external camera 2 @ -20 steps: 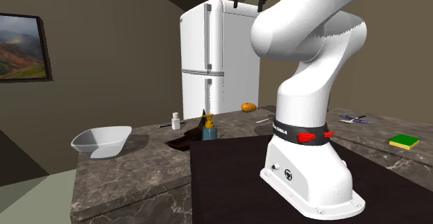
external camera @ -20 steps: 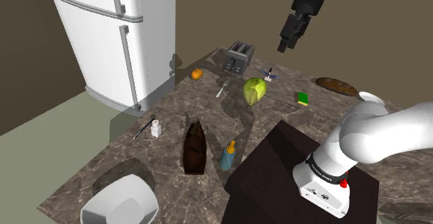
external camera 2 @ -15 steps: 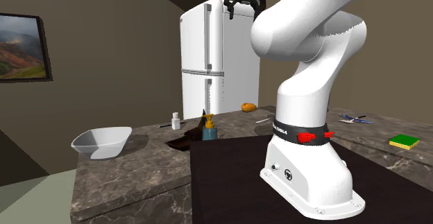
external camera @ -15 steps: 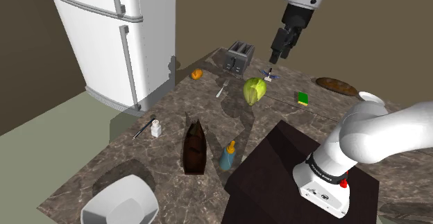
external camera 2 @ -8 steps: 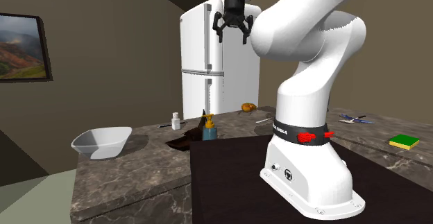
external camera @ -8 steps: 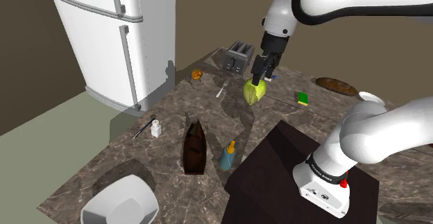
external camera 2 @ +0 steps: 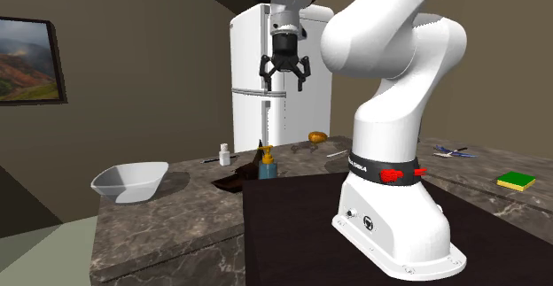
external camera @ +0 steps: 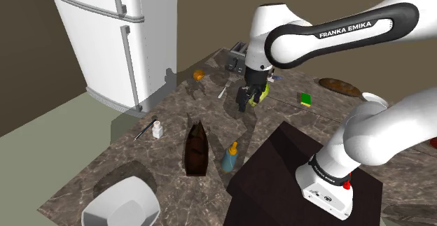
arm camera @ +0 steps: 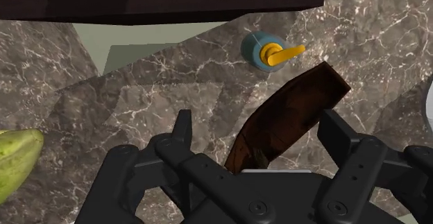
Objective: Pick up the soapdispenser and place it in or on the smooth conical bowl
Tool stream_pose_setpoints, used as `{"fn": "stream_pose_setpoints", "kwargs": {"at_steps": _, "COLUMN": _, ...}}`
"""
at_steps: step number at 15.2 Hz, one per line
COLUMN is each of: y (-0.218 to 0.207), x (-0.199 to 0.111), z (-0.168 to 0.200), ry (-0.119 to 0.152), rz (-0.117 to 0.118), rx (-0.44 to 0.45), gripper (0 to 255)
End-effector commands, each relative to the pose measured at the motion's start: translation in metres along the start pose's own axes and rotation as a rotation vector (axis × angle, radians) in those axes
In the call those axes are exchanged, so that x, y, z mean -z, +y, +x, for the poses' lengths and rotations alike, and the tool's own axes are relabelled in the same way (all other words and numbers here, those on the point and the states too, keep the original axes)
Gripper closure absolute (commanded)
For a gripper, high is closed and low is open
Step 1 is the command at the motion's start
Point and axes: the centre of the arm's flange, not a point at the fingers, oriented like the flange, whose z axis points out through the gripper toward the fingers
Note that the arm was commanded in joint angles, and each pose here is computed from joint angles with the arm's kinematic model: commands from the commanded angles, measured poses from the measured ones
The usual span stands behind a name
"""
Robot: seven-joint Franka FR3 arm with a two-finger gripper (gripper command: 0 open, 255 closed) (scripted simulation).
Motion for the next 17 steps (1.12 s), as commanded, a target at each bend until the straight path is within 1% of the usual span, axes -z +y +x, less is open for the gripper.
{"fn": "stream_pose_setpoints", "kwargs": {"at_steps": 1, "y": -0.01, "x": -0.025, "z": 0.005, "ry": -0.012, "rz": -0.008, "rx": -0.008, "gripper": 0}}
{"fn": "stream_pose_setpoints", "kwargs": {"at_steps": 14, "y": -0.063, "x": -0.19, "z": 0.04, "ry": -0.102, "rz": -0.061, "rx": -0.06, "gripper": 0}}
{"fn": "stream_pose_setpoints", "kwargs": {"at_steps": 17, "y": -0.064, "x": -0.206, "z": 0.04, "ry": -0.106, "rz": -0.063, "rx": -0.062, "gripper": 0}}
